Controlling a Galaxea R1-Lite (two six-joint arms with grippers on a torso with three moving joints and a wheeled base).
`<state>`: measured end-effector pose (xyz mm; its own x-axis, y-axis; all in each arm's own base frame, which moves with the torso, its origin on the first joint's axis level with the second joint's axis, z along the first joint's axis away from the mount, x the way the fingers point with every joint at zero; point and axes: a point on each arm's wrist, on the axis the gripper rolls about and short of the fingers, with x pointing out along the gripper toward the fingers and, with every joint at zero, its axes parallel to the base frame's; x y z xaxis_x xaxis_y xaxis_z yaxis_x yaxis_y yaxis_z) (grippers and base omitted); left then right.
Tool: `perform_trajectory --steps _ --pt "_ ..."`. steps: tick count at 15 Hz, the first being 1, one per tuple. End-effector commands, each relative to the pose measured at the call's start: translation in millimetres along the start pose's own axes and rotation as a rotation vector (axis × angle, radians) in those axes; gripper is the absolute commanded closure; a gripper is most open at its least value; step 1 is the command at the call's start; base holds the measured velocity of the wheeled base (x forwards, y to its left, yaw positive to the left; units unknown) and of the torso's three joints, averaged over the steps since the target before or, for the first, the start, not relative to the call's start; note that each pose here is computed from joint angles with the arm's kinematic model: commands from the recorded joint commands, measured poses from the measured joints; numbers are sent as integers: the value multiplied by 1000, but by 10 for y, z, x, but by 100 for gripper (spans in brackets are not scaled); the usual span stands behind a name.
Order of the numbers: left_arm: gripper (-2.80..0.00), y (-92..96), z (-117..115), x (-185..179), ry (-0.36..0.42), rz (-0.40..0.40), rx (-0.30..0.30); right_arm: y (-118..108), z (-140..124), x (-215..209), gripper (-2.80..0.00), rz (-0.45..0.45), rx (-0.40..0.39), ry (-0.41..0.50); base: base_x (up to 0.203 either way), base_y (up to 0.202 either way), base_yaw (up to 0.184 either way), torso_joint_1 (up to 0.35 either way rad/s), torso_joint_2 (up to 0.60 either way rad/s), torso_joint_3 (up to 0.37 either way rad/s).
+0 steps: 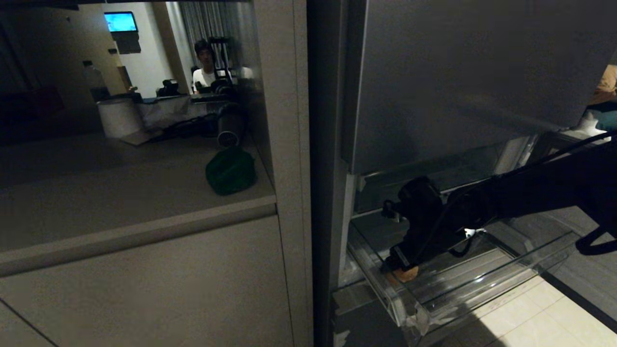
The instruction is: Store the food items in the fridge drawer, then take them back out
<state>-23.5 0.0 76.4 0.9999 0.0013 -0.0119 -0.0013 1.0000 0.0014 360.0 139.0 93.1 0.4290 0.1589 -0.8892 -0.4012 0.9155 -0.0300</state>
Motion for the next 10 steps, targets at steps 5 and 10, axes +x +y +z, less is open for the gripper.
perform_trajectory --steps 5,10 --pt "0 0 -1 0 0 0 0 10 -23 115 -280 -2 28 24 0 0 0 0 0 0" --pt "0 0 -1 0 0 0 0 12 -70 138 -280 -3 37 42 0 0 0 0 0 0"
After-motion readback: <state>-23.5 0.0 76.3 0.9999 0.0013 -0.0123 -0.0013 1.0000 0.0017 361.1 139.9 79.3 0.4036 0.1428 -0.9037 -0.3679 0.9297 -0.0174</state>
